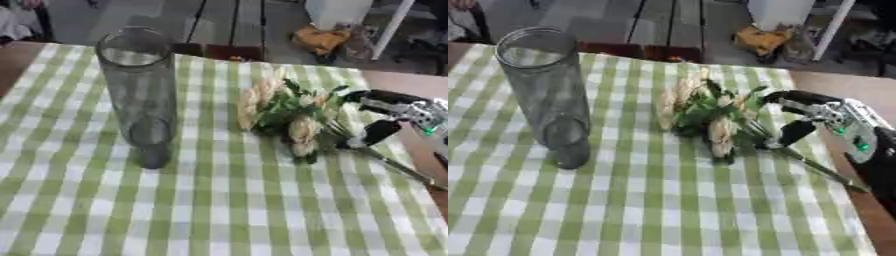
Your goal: Arrange flowers into the vase.
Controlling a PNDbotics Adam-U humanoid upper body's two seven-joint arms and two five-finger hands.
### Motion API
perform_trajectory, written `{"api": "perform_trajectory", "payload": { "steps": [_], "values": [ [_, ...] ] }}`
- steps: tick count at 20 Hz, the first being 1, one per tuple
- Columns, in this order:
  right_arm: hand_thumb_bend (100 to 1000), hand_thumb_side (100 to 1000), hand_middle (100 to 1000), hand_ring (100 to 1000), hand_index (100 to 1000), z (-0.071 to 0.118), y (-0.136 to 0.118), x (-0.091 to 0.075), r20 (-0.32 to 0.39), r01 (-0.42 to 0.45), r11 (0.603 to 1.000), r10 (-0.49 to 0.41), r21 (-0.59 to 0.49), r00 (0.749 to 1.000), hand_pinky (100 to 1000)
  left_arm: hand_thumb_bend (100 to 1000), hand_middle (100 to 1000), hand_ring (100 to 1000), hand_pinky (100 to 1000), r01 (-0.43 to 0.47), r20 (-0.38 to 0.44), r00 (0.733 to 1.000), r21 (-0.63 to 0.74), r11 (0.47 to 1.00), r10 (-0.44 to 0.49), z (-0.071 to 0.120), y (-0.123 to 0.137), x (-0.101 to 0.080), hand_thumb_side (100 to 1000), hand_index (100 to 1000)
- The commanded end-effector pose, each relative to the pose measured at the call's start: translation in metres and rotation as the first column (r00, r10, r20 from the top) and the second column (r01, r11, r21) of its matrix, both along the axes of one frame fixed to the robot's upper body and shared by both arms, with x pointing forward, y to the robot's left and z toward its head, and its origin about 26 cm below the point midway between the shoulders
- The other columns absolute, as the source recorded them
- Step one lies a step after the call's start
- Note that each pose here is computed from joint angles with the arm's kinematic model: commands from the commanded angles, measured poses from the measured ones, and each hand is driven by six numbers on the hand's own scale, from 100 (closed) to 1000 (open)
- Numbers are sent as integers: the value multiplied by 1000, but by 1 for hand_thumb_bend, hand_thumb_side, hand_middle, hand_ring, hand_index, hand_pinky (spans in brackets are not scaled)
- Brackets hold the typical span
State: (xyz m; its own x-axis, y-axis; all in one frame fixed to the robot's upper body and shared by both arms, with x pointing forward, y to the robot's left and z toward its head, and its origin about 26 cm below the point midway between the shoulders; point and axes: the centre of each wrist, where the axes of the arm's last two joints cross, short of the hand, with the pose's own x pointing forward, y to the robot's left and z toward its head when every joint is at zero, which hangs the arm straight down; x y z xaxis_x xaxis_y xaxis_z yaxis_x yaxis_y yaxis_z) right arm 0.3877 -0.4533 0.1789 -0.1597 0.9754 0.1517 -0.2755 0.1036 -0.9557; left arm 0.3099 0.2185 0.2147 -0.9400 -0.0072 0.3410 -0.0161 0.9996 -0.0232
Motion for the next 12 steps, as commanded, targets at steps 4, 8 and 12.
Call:
{"api": "perform_trajectory", "payload": {
  "steps": [4,8,12],
  "values": [
    [589,448,923,982,963,7,-9,-2,24,26,1000,-26,-8,999,840,100,921,882,606,10,25,1000,9,1000,-10,8,-2,-2,878,918],
    [574,452,923,980,962,6,-9,-2,24,28,1000,-28,-12,999,840,100,921,882,606,13,24,1000,9,1000,-13,8,-2,-2,876,918],
    [576,449,917,975,957,3,-8,-1,22,26,1000,-25,-17,999,834,100,922,882,605,17,24,1000,10,1000,-17,8,-3,-2,875,918]
  ]
}}
